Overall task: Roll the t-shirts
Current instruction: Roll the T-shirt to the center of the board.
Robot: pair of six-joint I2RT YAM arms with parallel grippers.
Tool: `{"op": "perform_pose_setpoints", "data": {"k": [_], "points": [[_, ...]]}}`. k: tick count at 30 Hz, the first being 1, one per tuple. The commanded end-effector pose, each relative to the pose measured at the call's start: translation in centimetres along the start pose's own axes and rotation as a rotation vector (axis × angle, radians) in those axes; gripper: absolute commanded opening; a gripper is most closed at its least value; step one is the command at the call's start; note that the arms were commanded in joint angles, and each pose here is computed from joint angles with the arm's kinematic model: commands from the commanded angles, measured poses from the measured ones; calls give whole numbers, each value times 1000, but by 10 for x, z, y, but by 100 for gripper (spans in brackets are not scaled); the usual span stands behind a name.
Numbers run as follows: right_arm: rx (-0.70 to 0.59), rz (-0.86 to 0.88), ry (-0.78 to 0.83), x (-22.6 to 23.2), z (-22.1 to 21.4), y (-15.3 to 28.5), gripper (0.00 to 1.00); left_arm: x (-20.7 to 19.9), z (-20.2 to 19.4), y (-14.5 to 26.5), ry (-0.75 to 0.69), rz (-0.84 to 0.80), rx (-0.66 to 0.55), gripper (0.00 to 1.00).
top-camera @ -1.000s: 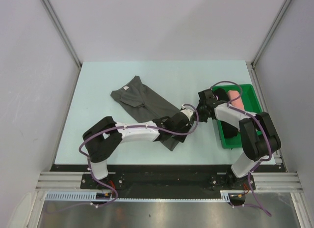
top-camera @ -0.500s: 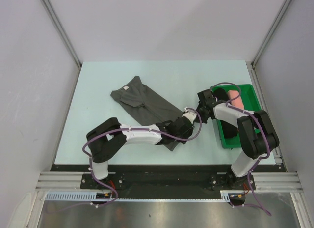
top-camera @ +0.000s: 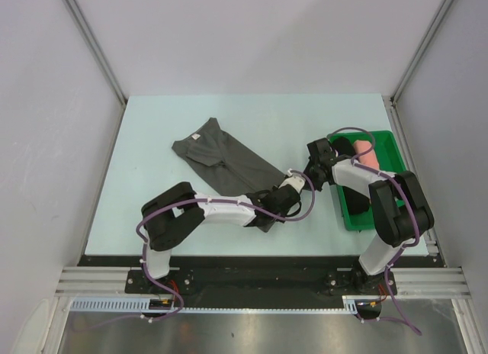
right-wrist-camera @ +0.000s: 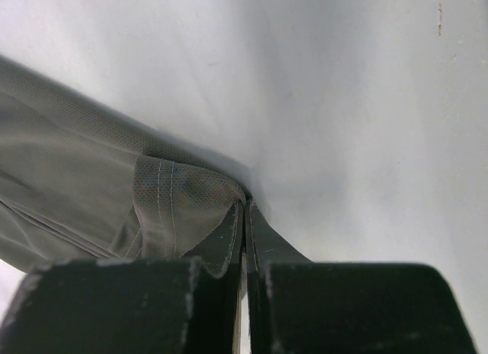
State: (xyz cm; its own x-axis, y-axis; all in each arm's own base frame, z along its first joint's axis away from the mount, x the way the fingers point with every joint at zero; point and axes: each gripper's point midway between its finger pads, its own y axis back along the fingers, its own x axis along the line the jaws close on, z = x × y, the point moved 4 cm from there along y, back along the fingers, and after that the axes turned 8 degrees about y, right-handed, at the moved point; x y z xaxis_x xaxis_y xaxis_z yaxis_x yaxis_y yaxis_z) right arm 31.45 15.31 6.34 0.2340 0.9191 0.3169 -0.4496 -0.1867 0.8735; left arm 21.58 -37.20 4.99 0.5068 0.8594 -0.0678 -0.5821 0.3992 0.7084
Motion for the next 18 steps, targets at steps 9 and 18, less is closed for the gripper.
{"op": "perform_pose_setpoints", "data": {"k": [9,18], "points": [[-164,102,85,22,33,41,56,-11,21,16,53,-156,-8,4],[-299,152,101,21,40,68,59,15,31,30,272,-374,35,4]]}}
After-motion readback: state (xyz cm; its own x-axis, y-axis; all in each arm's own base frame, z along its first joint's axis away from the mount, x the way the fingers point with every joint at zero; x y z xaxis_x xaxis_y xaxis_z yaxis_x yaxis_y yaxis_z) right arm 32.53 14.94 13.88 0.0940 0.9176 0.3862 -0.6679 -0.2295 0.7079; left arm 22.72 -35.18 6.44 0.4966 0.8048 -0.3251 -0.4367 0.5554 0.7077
